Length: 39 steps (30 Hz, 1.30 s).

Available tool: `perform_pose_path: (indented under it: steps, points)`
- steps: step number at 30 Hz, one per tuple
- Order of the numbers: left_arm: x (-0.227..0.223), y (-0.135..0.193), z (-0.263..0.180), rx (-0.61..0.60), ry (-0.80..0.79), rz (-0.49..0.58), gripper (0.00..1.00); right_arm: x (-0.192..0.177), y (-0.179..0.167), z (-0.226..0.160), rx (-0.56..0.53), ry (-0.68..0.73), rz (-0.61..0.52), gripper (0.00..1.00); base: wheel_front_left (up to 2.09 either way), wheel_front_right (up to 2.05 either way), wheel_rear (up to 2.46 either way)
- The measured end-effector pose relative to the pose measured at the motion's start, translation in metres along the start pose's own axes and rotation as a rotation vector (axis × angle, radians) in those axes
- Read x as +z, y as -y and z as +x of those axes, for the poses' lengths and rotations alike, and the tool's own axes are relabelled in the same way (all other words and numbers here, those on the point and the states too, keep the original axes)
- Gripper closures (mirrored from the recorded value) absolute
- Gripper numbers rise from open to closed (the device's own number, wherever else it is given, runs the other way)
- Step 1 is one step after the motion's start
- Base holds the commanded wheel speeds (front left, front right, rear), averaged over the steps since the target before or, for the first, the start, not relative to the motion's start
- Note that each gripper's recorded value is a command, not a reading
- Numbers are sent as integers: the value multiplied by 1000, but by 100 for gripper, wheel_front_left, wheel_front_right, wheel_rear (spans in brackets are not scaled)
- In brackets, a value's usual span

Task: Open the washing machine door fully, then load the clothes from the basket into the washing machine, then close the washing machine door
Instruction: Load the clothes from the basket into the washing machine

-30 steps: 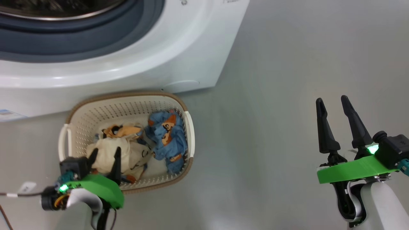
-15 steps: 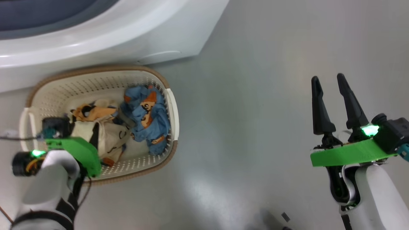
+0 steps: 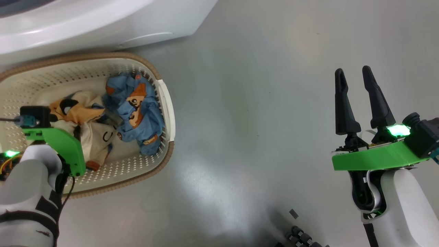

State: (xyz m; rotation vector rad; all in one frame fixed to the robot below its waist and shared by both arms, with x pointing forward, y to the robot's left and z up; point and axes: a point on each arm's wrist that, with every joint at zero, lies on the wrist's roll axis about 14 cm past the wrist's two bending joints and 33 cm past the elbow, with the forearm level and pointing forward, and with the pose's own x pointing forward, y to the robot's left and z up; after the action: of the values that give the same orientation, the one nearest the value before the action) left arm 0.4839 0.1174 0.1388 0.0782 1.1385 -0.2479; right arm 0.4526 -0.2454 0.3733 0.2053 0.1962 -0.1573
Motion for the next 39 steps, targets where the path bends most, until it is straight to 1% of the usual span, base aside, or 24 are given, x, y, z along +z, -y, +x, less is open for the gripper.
perform_pose_path:
  steps: [8, 14, 18, 24, 29, 36, 37, 38, 39]
  points:
    - [-7, 8, 10, -26, -55, -14, 0, -1, 0, 6, 2, 4, 4, 0, 0, 0, 0]
    - [-6, 17, 13, -69, -92, -45, 0, -4, 0, 7, 2, -1, 6, 0, 0, 0, 0]
    - [-11, 27, 12, -107, -133, -45, 0, -5, -2, 8, 6, -3, 9, 0, 0, 0, 0]
    - [-17, 38, 11, -138, -167, -27, 0, -5, -4, 10, 12, -1, 11, 0, 0, 0, 0]
    - [-14, 48, 13, -166, -159, -12, 0, -3, -8, 15, 26, 9, 11, 0, 0, 0, 0]
    - [-16, 39, 19, -158, -147, 39, 0, -8, -11, 15, 34, -4, 27, 0, 0, 0, 0]
    - [-17, 38, 20, -156, -150, 46, 25, -8, -10, 15, 31, -4, 30, 0, 0, 0, 0]
    - [-18, 37, 20, -155, -150, 52, 58, -8, -10, 14, 30, -3, 33, 0, 0, 0, 0]
    - [-18, 37, 20, -155, -151, 56, 58, -8, -10, 14, 30, -2, 32, 0, 0, 0, 0]
